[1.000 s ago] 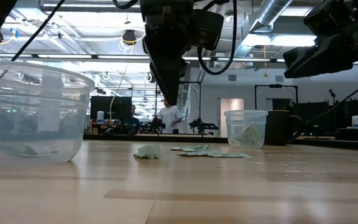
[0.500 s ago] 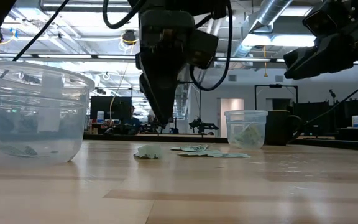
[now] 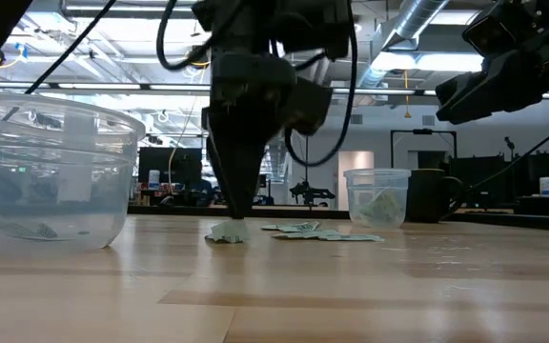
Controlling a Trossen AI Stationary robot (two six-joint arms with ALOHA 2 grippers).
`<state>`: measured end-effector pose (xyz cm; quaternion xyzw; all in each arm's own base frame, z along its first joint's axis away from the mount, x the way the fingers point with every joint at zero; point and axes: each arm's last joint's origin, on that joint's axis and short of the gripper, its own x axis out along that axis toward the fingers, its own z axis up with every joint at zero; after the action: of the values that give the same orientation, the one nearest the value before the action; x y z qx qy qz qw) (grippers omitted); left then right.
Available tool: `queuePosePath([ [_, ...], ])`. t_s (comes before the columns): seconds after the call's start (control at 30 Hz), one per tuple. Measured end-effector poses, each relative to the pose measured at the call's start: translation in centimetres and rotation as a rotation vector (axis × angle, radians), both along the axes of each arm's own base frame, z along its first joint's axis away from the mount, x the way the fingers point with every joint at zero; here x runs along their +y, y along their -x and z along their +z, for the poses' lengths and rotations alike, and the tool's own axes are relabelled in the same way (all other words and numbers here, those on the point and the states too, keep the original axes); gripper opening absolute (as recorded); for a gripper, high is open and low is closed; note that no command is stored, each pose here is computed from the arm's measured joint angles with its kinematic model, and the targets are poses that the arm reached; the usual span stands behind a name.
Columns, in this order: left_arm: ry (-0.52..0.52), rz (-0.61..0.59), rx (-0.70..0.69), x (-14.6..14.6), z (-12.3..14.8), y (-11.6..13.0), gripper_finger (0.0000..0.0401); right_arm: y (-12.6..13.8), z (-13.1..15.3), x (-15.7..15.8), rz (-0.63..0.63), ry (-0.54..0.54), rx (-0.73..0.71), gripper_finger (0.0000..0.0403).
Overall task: Pick and place Stevia / Truvia into bins
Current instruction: Put the stevia packet into the bottom transparent container
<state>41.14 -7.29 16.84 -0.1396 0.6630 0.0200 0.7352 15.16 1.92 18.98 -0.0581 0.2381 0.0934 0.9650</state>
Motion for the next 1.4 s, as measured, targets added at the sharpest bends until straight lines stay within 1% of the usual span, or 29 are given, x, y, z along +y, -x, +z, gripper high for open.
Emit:
queuePosePath([
  [0.13, 0.027, -0.013, 0.009, -0.2, -0.6, -0.3, 0.0194, 0.0, 0.0, 0.0, 0.000, 0.000, -0.001, 0.0093],
  [0.33, 0.039, -0.040, 0.024, 0.2, -1.2, -0.4, 0.0194, 0.0, 0.0, 0.0, 0.000, -0.001, -0.004, 0.0093],
  [0.4, 0.050, -0.042, 0.046, 0.4, -1.5, -0.2, 0.0194, 0.0, 0.1, 0.0, 0.000, -0.001, -0.006, 0.0093],
  [0.53, 0.057, -0.039, 0.045, 0.6, -1.8, -0.1, 0.0194, 0.0, 0.1, 0.0, 0.000, -0.001, -0.007, 0.0093],
  [0.63, 0.080, -0.043, 0.046, 0.8, -2.1, 0.0, 0.0194, 0.0, 0.1, 0.0, 0.000, -0.001, -0.007, 0.0093],
  [0.77, 0.101, -0.044, 0.042, 1.1, -2.3, 0.1, 0.0184, 0.0, 0.1, 0.0, 0.000, -0.001, -0.008, 0.0093],
  [1.0, 0.112, -0.083, 0.025, 1.1, -2.3, 0.0, 0.0135, 0.0, 0.1, 0.0, 0.000, -0.001, -0.008, 0.0093],
  [1.4, 0.110, -0.134, -0.001, 1.1, -2.0, -0.4, 0.0018, 0.0, 0.1, 0.0, 0.000, -0.001, -0.007, 0.0093],
])
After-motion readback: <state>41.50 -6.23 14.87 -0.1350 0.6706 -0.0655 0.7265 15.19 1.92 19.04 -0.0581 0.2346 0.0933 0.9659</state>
